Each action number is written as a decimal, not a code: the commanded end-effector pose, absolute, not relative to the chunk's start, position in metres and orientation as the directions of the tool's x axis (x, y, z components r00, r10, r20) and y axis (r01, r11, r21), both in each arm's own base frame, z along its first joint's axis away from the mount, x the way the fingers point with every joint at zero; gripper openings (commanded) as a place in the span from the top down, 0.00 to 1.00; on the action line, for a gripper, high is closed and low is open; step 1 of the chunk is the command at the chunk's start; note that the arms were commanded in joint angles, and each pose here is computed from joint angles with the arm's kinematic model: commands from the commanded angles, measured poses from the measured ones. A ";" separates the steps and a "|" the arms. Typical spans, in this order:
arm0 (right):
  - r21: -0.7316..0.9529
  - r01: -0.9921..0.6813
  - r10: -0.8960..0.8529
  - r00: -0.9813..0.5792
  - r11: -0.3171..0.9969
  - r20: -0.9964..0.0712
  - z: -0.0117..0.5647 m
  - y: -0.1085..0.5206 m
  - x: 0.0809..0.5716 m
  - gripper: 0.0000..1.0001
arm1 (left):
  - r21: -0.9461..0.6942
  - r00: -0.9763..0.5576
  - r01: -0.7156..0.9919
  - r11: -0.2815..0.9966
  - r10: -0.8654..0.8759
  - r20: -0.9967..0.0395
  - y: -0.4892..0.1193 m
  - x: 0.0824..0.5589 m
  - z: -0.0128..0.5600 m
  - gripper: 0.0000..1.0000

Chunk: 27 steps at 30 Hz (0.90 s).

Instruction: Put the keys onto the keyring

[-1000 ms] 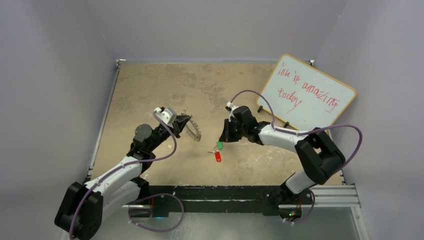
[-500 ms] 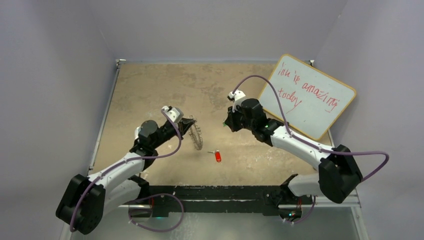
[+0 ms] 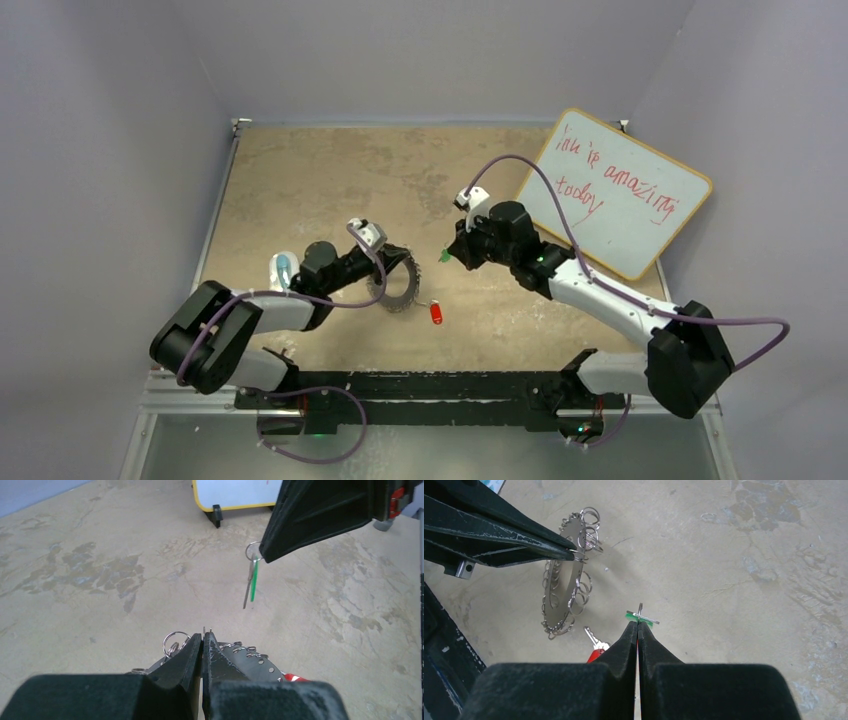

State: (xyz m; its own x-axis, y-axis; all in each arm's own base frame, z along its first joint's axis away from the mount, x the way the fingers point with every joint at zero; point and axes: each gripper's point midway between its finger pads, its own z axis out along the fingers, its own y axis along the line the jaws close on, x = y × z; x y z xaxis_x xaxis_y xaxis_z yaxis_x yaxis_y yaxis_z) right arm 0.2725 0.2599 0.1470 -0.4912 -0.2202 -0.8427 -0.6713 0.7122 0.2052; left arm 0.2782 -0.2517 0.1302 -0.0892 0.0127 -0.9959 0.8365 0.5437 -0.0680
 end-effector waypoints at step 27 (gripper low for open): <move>0.241 -0.958 -0.324 -0.279 0.154 -0.904 0.160 0.321 0.218 1.00 | 0.100 0.138 0.915 0.390 -0.071 -0.988 -0.264 0.224 0.157 1.00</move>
